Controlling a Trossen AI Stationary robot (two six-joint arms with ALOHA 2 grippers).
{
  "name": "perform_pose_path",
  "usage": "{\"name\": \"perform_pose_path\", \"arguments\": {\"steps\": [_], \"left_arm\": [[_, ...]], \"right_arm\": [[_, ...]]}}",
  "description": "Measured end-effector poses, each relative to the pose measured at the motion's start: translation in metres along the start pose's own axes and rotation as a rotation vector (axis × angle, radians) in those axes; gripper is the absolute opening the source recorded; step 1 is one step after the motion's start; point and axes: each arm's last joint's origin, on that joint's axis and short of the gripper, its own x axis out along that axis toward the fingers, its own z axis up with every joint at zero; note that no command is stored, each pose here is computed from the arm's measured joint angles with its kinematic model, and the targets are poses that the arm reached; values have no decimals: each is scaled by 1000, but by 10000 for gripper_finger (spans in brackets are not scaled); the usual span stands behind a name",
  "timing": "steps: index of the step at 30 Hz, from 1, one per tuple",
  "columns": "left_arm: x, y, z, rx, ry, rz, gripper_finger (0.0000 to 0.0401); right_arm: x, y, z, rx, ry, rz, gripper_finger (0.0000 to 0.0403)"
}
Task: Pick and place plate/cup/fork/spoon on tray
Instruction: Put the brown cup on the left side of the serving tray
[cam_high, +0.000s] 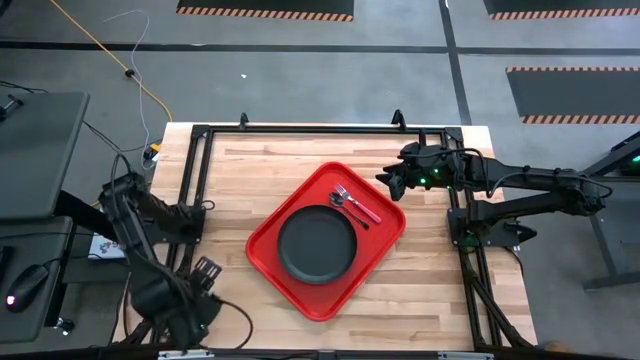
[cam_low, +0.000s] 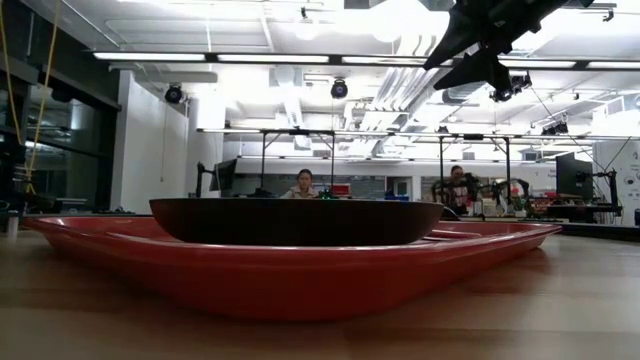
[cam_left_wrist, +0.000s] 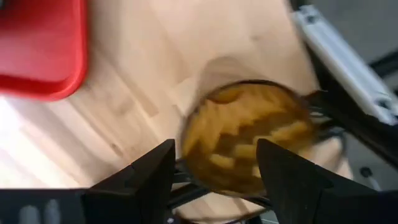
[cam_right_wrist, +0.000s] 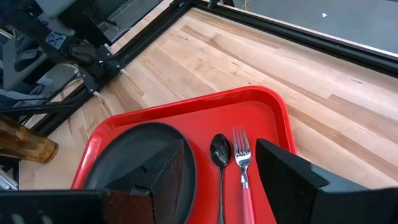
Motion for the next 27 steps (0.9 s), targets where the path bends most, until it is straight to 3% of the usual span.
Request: {"name": "perform_pose_path", "arguments": {"steps": [6,20,24,27], "left_arm": [[24,3,-3,-18,79,33,213],[60,5,-1,-33,83,33,212],[66,6,0,-35,79,29,181],[66,6,1,-11,76,27,128]], "right_arm": [[0,0,0,9,0,-1,193],[0,-1,0,11,-15,-21,193],[0,-1,1,11,-17,-24,193],[0,-1,1,10,-17,-24,193]]}}
